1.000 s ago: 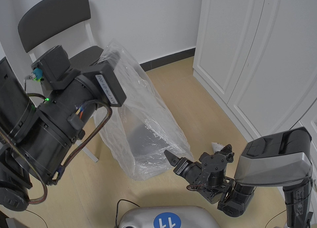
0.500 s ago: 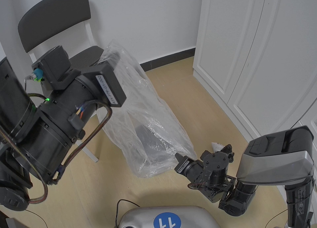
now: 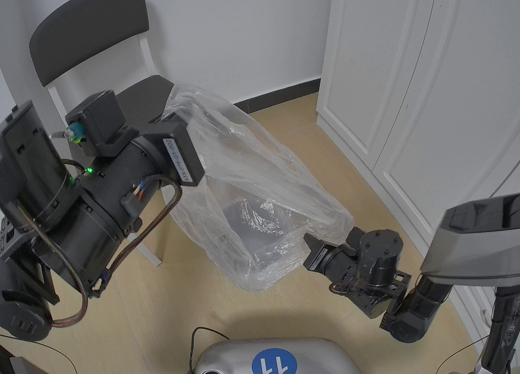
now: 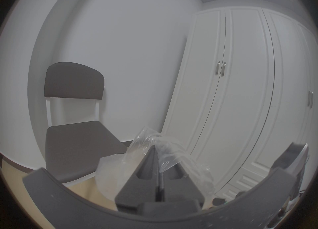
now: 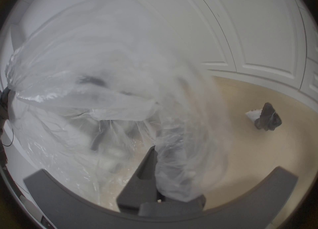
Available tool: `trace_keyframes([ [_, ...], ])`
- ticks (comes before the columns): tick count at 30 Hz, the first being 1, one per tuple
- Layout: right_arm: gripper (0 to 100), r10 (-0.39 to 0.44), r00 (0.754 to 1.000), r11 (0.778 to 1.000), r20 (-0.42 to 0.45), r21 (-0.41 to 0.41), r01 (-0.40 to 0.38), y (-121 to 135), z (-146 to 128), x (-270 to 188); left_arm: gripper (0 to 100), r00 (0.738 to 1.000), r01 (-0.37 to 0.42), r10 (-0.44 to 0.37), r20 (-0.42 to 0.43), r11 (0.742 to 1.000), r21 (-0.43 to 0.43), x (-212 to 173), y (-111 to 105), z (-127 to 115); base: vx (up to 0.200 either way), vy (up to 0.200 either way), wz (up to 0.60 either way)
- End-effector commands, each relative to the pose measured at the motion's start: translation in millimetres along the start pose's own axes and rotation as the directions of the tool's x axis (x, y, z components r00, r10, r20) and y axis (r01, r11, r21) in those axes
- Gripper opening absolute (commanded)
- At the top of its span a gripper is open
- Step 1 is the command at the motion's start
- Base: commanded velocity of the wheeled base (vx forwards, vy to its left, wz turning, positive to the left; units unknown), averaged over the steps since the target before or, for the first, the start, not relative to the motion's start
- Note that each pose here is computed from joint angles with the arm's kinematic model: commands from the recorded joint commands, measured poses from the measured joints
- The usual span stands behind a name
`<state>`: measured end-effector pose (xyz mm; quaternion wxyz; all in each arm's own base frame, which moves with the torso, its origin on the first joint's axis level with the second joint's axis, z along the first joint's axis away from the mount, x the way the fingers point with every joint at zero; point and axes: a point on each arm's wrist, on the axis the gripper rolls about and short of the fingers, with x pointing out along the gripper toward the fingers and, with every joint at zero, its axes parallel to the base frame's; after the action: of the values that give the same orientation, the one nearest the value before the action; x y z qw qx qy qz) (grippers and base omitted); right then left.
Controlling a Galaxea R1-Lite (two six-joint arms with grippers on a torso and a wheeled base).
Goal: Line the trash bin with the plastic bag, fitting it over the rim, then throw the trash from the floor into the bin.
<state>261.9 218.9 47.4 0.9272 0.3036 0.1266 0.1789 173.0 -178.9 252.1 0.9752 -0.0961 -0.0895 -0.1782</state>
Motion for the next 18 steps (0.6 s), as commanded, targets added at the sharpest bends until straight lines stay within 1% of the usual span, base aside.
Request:
trace_keyframes([
  [1, 0, 0.004, 0.999, 1.0, 0.051, -0.019, -0.003, 13.5, 70.2, -26.0, 0, 0.995, -0.053, 0.058, -0.08, 0.997, 0.056, 5.5, 14.3, -12.0, 0.0, 0.0, 0.0],
  [2, 0, -0.016, 0.999, 1.0, 0.036, -0.022, 0.017, 13.8, 87.9, -32.9, 0, 0.991, -0.064, 0.072, -0.109, 0.995, 0.074, 6.5, 17.1, -16.2, 0.0, 0.0, 0.0],
  [3, 0, -0.018, 0.999, 1.0, 0.031, -0.022, 0.018, 14.7, 93.8, -35.1, 0, 0.99, -0.067, 0.076, -0.118, 0.995, 0.08, 6.8, 17.9, -17.8, 0.0, 0.0, 0.0],
  [4, 0, -0.03, 1.0, 0.999, -0.002, -0.03, 0.03, 18.8, 111.7, -40.7, 0, 0.985, -0.073, 0.088, -0.15, 0.992, 0.099, 6.3, 21.4, -22.7, 0.0, 0.0, 0.0],
  [5, 0, -0.03, 1.0, 0.999, -0.002, -0.03, 0.03, 18.8, 111.7, -40.7, 0, 0.985, -0.073, 0.088, -0.15, 0.992, 0.099, 6.3, 21.4, -22.7, 0.0, 0.0, 0.0],
  [6, 0, -0.044, 0.997, 0.998, -0.056, -0.045, 0.042, 32.9, 135.7, -45.6, 0, 0.978, -0.07, 0.092, -0.189, 0.99, 0.122, 6.5, 27.1, -28.8, 0.0, 0.0, 0.0],
  [8, 0, -0.08, 0.989, 0.993, -0.126, -0.1, 0.068, 46.8, 154.4, -52.3, 0, 0.972, -0.056, 0.084, -0.218, 0.99, 0.132, 6.1, 32.3, -32.7, 0.0, 0.0, 0.0],
  [9, 0, -0.102, 0.98, 0.987, -0.169, -0.142, 0.078, 52.9, 163.8, -56.2, 0, 0.969, -0.051, 0.082, -0.231, 0.989, 0.138, 5.8, 35.1, -35.0, 0.0, 0.0, 0.0],
  [12, 0, -0.155, 0.949, 0.967, -0.275, -0.238, 0.089, 61.2, 178.7, -64.7, 0, 0.963, -0.047, 0.085, -0.256, 0.988, 0.15, 5.6, 41.1, -39.6, 0.0, 0.0, 0.0],
  [13, 0, -0.166, 0.941, 0.96, -0.295, -0.268, 0.085, 63.2, 182.0, -66.5, 0, 0.96, -0.047, 0.088, -0.267, 0.986, 0.157, 6.0, 42.7, -41.5, 0.0, 0.0, 0.0],
  [14, 0, -0.166, 0.941, 0.96, -0.295, -0.268, 0.085, 63.2, 182.0, -66.5, 0, 0.96, -0.047, 0.088, -0.267, 0.986, 0.157, 6.0, 42.7, -41.5, 0.0, 0.0, 0.0],
  [15, 0, -0.173, 0.941, 0.941, -0.291, -0.33, 0.071, 63.7, 186.9, -66.5, 0, 0.952, -0.056, 0.106, -0.288, 0.982, 0.179, 7.0, 47.8, -44.3, 0.0, 0.0, 0.0],
  [16, 0, -0.181, 0.941, 0.932, -0.284, -0.354, 0.072, 62.5, 187.6, -65.9, 0, 0.949, -0.06, 0.114, -0.293, 0.981, 0.187, 7.3, 49.7, -44.9, 0.0, 0.0, 0.0],
  [18, 0, -0.206, 0.936, 0.901, -0.284, -0.428, 0.069, 59.5, 185.5, -67.3, 0, 0.938, -0.056, 0.125, -0.325, 0.975, 0.214, 6.7, 53.5, -50.8, 0.0, 0.0, 0.0],
])
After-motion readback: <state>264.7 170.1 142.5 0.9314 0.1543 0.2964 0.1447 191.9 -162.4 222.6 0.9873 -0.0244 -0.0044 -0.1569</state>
